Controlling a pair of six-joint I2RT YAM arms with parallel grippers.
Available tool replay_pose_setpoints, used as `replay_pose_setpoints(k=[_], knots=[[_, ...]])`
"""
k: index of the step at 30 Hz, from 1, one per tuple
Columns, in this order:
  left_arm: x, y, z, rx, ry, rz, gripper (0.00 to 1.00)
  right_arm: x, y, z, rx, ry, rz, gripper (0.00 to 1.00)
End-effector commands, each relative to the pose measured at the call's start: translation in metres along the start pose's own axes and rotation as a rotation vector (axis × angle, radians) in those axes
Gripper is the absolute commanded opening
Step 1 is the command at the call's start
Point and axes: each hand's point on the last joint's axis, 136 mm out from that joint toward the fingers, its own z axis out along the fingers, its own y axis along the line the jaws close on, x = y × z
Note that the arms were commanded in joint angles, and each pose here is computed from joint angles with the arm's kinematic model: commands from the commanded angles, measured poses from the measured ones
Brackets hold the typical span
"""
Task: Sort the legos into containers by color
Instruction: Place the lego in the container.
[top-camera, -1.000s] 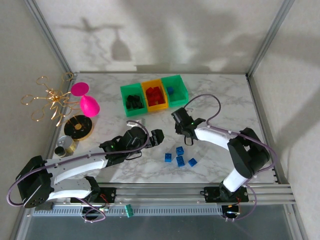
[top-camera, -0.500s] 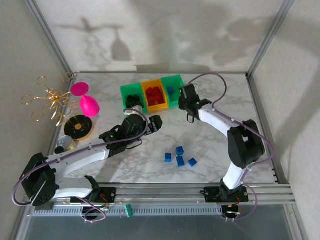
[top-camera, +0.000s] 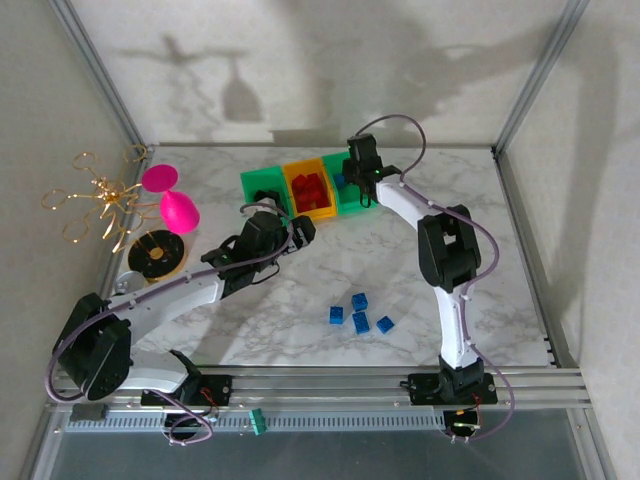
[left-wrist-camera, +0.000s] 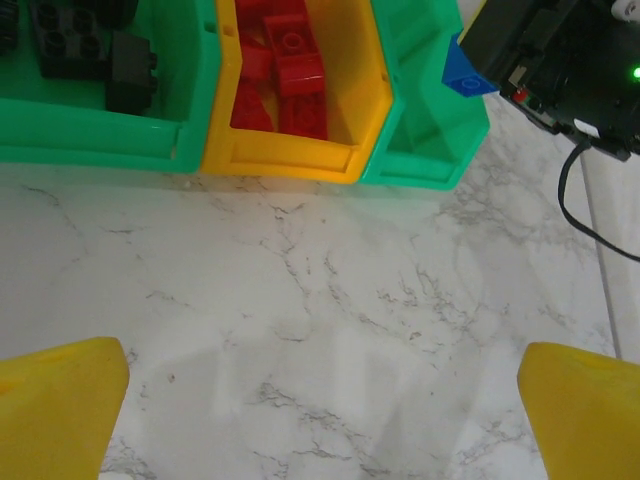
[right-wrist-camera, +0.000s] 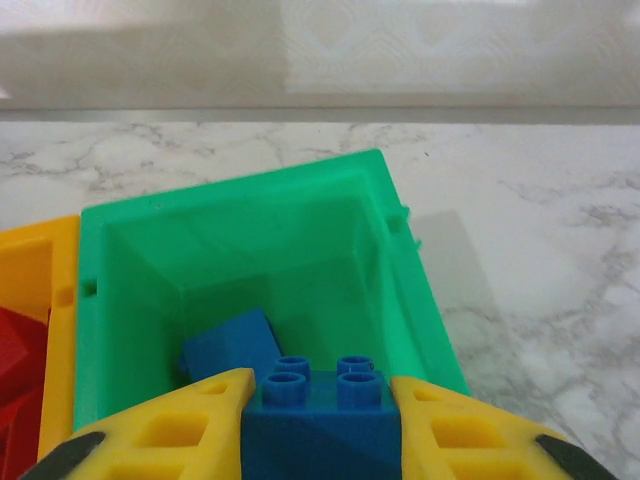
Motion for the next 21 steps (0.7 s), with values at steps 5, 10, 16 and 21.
replay_pose_setpoints(k=[5, 10, 16, 21], knots=[[-0.009, -0.018, -0.001, 0.061, 0.004, 0.011, 1.0, -0.017, 0.009, -0.005, -0.024, -0.016, -0.034, 0.53], [-0.005, -0.021, -0.004, 0.087, 0.018, -0.007, 1.0, -0.03, 0.004, -0.037, -0.031, -0.029, -0.001, 0.61], [0.006, -0.028, -0.016, 0.124, 0.039, 0.006, 1.0, -0.006, 0.002, -0.089, -0.087, 0.026, 0.061, 0.67], [0.024, -0.024, -0.027, 0.131, 0.067, 0.019, 1.0, 0.047, -0.005, -0.126, -0.11, 0.147, 0.074, 0.7]])
